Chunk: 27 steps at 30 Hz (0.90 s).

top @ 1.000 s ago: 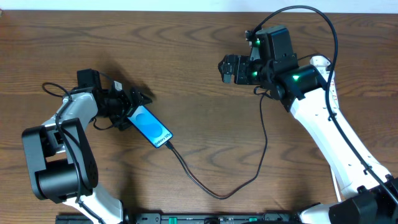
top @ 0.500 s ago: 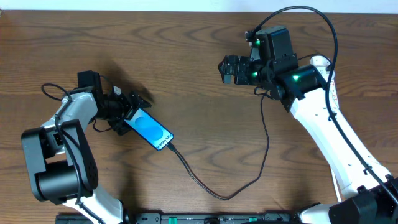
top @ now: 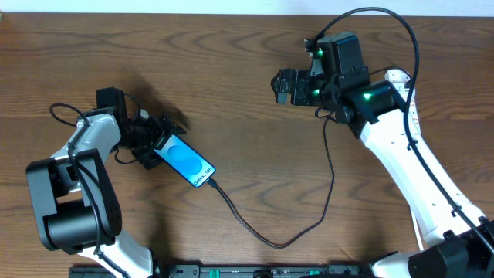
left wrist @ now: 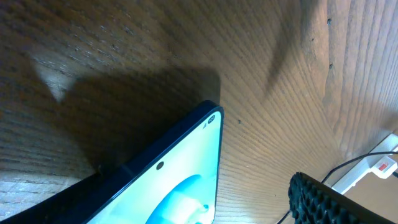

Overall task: Plug charger to phone and switch on socket
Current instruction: 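Lower the phone flat onto the table with the left gripper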

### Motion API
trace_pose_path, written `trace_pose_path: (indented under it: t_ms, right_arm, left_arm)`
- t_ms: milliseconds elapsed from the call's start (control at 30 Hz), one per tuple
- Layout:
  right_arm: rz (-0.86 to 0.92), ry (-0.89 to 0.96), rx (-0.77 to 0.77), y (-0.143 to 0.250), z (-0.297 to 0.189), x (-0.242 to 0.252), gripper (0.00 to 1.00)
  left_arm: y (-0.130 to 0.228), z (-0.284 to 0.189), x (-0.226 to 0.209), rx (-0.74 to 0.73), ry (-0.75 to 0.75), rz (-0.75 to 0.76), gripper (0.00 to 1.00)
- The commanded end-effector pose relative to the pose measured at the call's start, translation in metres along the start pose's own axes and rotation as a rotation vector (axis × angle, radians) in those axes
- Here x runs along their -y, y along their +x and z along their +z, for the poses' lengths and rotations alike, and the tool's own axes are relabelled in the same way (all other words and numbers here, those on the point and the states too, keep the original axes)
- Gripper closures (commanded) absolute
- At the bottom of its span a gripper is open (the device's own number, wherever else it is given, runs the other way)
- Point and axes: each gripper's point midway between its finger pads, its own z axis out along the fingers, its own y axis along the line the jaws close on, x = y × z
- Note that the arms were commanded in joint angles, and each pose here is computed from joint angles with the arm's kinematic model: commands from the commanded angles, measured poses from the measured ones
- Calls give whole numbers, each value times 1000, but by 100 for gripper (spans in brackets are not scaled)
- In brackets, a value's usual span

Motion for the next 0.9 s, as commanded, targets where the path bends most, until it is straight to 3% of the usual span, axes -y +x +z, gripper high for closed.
trace_pose_path:
  t_ms: [0,667,867]
  right_arm:
    - [-17,1,27,-7,-8,-2,1]
    - [-17,4,21,-5,-8,-1,1]
    - [-24,14,27,-7,-8,1,1]
  left_arm:
    - [0,10,-39,9,-158,-40,8]
    - [5,7,-50,1,-219,-57,8]
    - [1,-3,-40,7,-213,57,8]
